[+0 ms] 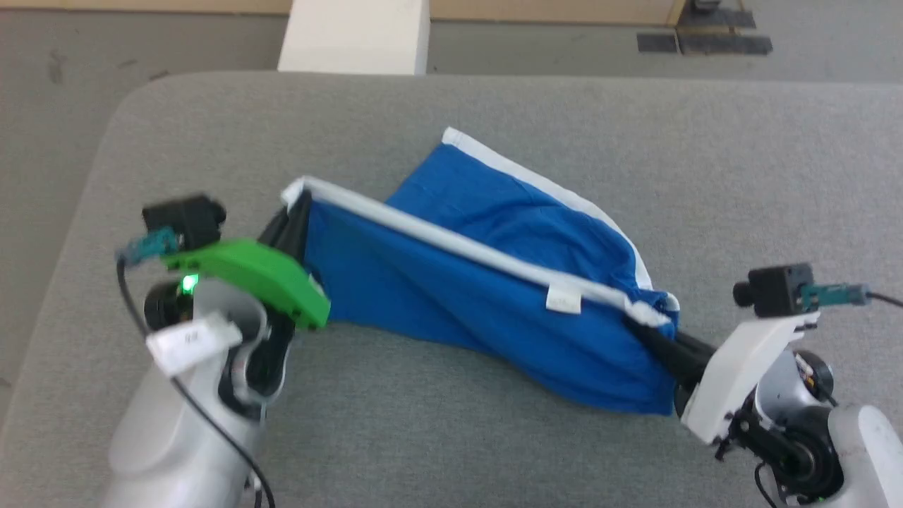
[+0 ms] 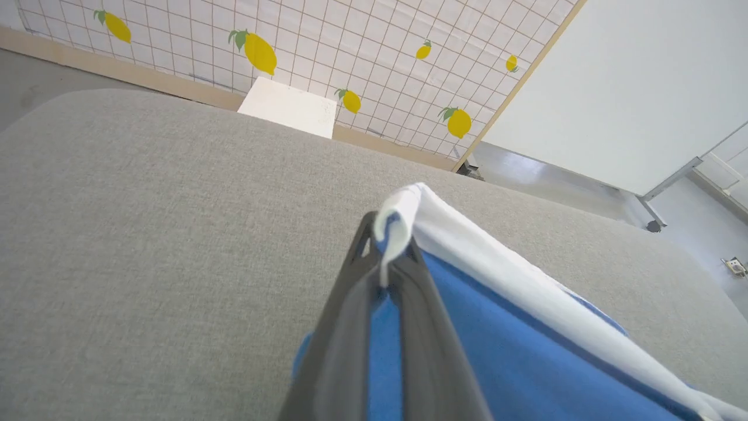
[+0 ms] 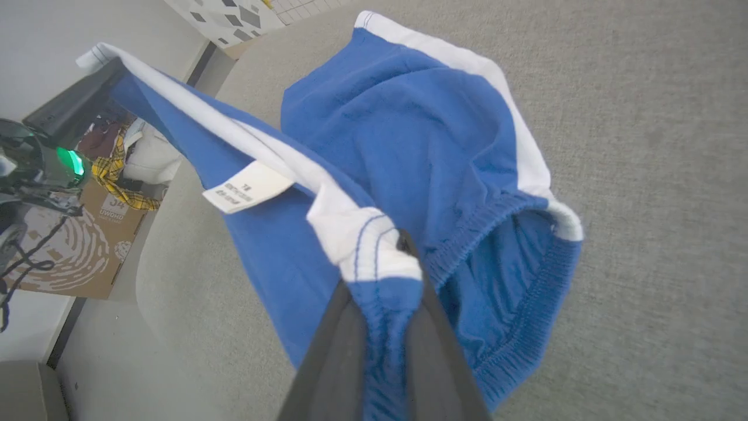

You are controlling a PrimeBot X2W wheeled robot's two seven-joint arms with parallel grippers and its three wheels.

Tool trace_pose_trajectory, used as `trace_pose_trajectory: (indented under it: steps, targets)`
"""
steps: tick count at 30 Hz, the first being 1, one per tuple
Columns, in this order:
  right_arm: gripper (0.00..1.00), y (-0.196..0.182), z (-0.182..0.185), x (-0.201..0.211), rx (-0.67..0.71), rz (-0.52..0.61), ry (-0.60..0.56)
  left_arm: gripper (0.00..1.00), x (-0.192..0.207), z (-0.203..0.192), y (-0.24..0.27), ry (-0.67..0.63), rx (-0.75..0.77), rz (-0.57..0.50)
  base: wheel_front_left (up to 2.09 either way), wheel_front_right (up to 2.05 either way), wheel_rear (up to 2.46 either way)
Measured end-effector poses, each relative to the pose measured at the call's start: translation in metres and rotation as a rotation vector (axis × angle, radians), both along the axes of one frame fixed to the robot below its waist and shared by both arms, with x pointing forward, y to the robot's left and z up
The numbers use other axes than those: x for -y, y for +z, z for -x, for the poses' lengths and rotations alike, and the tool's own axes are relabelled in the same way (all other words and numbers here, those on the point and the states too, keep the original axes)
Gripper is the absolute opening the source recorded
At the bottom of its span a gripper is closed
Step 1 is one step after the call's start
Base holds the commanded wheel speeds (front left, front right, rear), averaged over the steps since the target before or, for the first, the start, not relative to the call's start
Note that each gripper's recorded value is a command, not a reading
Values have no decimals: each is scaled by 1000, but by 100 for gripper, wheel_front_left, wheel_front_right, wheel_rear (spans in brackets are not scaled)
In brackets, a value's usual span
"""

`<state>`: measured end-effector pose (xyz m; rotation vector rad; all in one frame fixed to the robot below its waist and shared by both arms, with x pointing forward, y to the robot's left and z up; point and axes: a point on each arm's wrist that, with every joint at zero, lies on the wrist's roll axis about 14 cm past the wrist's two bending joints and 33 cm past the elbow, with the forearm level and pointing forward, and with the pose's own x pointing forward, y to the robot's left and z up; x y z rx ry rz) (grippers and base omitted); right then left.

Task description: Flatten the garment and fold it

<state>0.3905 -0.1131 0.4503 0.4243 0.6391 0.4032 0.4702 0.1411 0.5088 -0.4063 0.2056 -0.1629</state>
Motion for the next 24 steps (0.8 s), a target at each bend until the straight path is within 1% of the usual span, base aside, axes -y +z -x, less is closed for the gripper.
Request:
trace_pose_trajectory:
  steps: [5, 13, 19, 24]
  targets:
    - [0, -6, -21, 12, -3, -5, -76, 0, 25, -45, -12, -79, -29, -39, 0, 0, 0]
    - [0, -29, -32, 28, -58, -9, -154, 0, 65, -95, -36, -171, -69, -83, 0, 0, 0]
    - [0, -39, -37, 37, -70, -12, -199, 0, 87, -119, -56, -221, -97, -100, 0, 0, 0]
    - [0, -51, -38, 41, -100, -7, -210, 0, 101, -133, -74, -259, -126, -127, 0, 0, 0]
